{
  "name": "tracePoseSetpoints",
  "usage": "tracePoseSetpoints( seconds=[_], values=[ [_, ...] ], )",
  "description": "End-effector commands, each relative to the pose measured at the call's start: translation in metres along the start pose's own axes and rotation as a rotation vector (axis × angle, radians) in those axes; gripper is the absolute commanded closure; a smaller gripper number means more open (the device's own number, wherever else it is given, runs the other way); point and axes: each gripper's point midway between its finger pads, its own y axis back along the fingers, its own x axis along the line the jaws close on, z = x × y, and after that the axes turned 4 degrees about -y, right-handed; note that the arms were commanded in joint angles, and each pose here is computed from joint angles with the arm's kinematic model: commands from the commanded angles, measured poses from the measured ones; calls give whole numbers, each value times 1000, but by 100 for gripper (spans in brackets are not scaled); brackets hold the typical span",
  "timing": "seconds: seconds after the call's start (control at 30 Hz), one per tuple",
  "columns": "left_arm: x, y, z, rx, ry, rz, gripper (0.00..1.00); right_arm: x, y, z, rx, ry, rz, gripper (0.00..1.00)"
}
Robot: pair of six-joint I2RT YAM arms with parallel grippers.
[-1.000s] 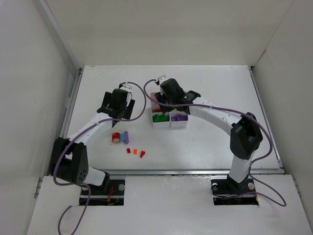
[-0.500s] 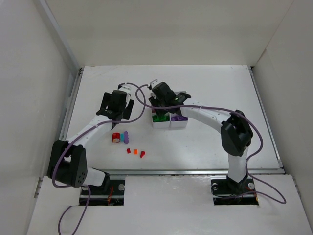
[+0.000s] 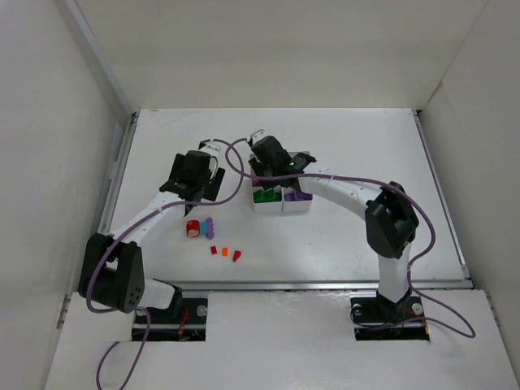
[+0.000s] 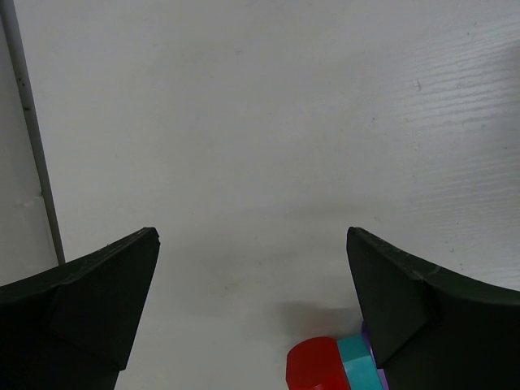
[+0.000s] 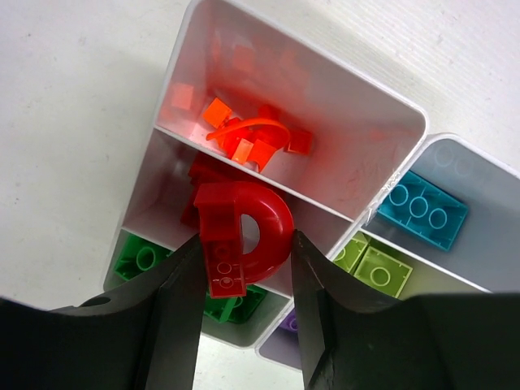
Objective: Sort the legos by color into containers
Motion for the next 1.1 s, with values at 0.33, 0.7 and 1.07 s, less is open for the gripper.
tracePoseSetpoints(
  seconds=[0.33,0.7,1.07],
  values=[
    [0,8,3,-22,-4,-21,0,-3,17,45,-116,-20,-9,20],
    [-10,69,-65,18,-579,-539,0,-10,62,69,-209,29,41,20],
    [-48,61,-115,97,-781,-715,0,-5,58,66,-220,57,69,19]
  ],
)
